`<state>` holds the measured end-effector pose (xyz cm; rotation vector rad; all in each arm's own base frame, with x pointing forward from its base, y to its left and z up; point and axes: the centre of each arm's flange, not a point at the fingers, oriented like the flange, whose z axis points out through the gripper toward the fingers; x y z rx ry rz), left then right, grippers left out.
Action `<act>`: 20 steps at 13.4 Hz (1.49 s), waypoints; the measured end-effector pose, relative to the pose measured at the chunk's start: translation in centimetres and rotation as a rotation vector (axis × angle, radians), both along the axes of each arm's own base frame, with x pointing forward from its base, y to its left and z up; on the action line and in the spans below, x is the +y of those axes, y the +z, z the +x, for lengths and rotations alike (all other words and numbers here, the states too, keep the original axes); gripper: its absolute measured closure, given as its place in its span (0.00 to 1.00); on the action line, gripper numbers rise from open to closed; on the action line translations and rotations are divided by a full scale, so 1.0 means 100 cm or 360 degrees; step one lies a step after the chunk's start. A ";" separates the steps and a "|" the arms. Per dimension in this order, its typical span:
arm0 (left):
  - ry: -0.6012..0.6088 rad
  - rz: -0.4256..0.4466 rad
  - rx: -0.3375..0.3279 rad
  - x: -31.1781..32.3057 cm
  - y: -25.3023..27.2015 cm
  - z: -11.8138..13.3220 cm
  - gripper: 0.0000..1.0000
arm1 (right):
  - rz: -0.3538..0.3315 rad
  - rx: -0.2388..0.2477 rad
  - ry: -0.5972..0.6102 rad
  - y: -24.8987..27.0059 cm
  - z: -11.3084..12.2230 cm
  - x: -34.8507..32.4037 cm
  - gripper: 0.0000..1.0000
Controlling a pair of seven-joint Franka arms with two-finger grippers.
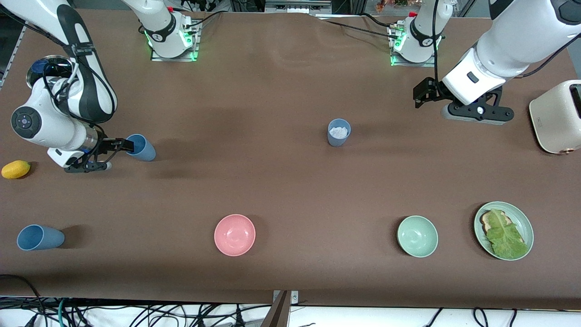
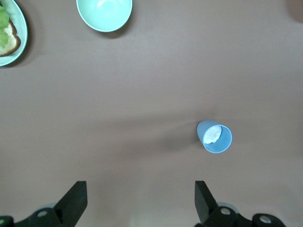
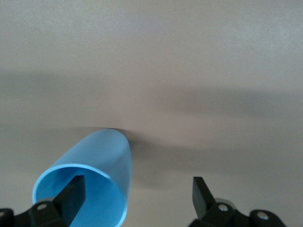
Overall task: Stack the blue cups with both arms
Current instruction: 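Grasp the second blue cup with the right gripper while the left gripper withdraws, then carry the held blue cup with the right gripper over the placed cup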
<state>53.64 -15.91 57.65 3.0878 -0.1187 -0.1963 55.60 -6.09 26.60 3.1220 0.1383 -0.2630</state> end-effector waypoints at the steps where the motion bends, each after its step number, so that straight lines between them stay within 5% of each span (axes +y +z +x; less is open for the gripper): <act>1: 0.0002 0.0001 0.0011 0.001 -0.004 0.001 0.00 | 0.0001 0.0004 0.0001 -0.001 0.000 0.001 0.00; 3: 0.0017 0.0001 0.0020 0.006 -0.007 0.004 0.00 | 0.0001 0.0011 0.0002 -0.004 -0.001 0.001 0.04; 11: -0.0025 -0.0004 0.0043 0.027 -0.008 0.007 0.00 | 0.0024 0.0061 0.0010 -0.014 -0.004 0.009 0.95; 16: -0.0067 -0.0020 0.0032 0.092 -0.011 0.010 0.00 | 0.0054 0.0056 0.0077 0.005 0.011 0.065 0.95; 20: -0.0086 -0.0024 0.0001 0.092 -0.005 -0.004 0.00 | 0.0072 0.0011 -0.0083 0.063 0.027 0.194 0.95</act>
